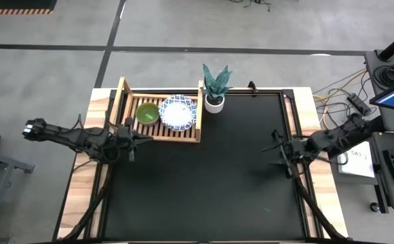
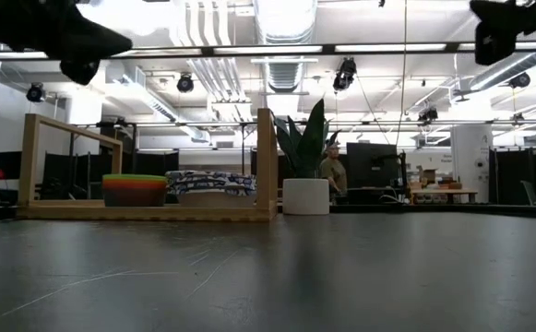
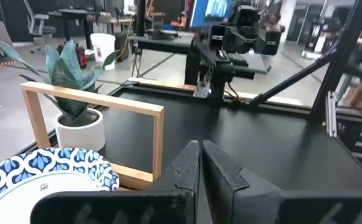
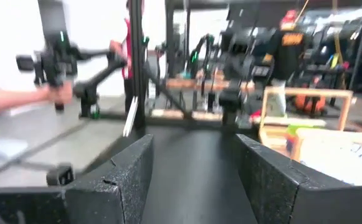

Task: Place and stack bowls onto a shelf
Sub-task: Return to Home Position

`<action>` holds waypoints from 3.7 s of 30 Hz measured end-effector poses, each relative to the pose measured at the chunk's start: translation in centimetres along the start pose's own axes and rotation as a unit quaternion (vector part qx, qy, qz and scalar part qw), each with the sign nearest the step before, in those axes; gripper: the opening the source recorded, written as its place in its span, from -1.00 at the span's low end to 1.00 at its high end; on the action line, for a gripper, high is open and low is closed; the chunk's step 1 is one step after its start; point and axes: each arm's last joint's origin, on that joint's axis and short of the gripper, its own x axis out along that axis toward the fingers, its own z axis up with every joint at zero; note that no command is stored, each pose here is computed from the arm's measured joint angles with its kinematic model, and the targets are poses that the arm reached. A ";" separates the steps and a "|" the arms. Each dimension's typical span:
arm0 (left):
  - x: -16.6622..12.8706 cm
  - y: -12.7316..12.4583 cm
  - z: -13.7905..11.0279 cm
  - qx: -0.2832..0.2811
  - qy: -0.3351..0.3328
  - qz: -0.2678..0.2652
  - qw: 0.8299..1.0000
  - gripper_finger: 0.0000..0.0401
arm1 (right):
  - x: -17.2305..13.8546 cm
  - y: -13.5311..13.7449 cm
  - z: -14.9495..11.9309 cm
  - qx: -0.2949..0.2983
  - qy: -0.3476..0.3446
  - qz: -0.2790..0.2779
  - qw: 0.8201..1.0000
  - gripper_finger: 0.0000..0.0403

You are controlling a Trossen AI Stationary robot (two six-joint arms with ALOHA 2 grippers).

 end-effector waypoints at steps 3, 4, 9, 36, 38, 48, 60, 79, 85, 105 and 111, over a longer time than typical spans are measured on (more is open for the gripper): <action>-0.6 0.4 -0.7 -0.008 -0.015 -0.002 1.000 -1.00 | -0.8 -0.3 0.2 0.002 -0.015 -0.012 1.000 0.04; -0.8 0.5 -0.9 -0.013 -0.021 -0.003 1.000 -1.00 | -1.1 -0.3 0.2 0.003 -0.017 -0.013 1.000 0.04; -1.7 0.8 -1.8 -0.027 -0.046 -0.040 0.998 -1.00 | -1.3 -0.3 -0.5 -0.007 -0.009 -0.010 1.000 0.04; -1.1 1.2 -7.1 -0.107 -0.050 -0.064 0.991 -1.00 | -0.2 -1.6 -4.8 -0.164 0.015 -0.141 0.976 0.04; -1.1 1.2 -7.1 -0.106 -0.048 -0.063 0.991 -1.00 | -0.2 -1.6 -4.8 -0.173 0.019 -0.140 0.975 0.04; -1.0 1.2 -7.2 -0.105 -0.046 -0.063 0.991 -1.00 | -0.1 -1.7 -5.2 -0.124 0.036 -0.164 0.978 0.04; -1.0 1.1 -7.2 -0.105 -0.044 -0.062 0.992 -1.00 | 0.1 -1.7 -5.8 0.022 0.043 -0.167 0.985 0.04; -1.0 1.1 -7.2 -0.104 -0.042 -0.062 0.992 -1.00 | 0.1 -1.7 -5.8 0.016 0.045 -0.167 0.985 0.04; -1.0 1.1 -7.2 -0.104 -0.042 -0.062 0.992 -1.00 | 0.1 -1.7 -5.8 0.016 0.045 -0.167 0.985 0.04; -1.0 1.1 -7.2 -0.104 -0.042 -0.062 0.992 -1.00 | 0.1 -1.7 -5.8 0.016 0.046 -0.167 0.985 0.04; -1.0 1.1 -7.2 -0.104 -0.042 -0.062 0.992 -1.00 | 0.1 -1.7 -5.8 0.016 0.046 -0.167 0.985 0.04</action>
